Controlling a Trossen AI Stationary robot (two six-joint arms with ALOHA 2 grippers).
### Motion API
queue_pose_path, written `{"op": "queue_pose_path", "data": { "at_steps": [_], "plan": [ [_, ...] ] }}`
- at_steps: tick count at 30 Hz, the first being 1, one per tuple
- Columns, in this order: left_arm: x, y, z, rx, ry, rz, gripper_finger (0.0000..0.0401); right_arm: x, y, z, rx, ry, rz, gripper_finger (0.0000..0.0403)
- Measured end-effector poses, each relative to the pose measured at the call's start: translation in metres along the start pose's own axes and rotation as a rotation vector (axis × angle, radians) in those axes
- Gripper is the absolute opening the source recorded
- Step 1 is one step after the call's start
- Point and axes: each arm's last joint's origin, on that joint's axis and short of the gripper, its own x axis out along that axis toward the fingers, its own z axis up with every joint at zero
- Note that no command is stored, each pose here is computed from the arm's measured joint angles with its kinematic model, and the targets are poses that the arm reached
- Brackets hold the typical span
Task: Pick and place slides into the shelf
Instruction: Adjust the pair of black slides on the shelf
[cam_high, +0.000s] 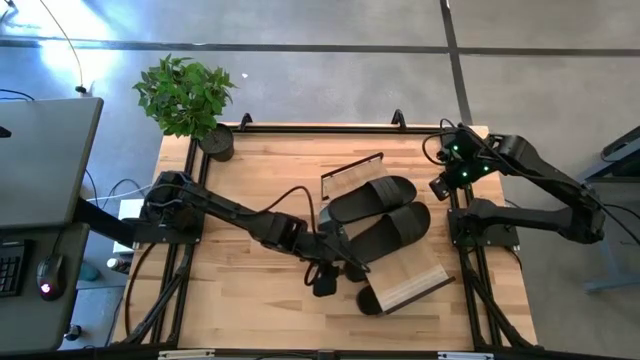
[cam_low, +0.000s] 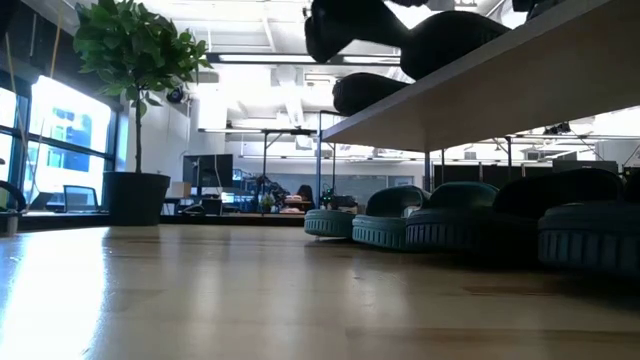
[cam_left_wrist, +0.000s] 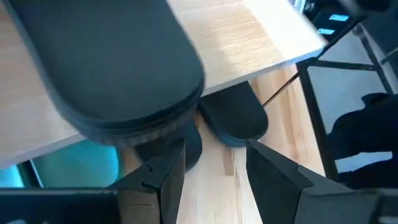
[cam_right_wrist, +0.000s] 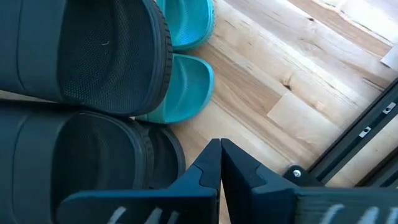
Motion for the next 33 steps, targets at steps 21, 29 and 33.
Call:
{"op": "queue_pose_path", "data": {
  "at_steps": [21,29,33],
  "plan": [
    [0.007,0.001,-0.003,-0.021,0.006,0.031,0.0154,0.01,0.007,-0.024,-0.009,0.247,0.056,0.0],
    [0.007,0.002,-0.003,-0.022,0.002,0.042,0.0154,0.02,0.026,-0.022,-0.096,0.301,0.107,0.0],
    [0.007,0.002,-0.002,-0.022,0.0,0.05,0.0154,0.025,0.032,-0.021,-0.112,0.31,0.058,0.0]
  ]
}}
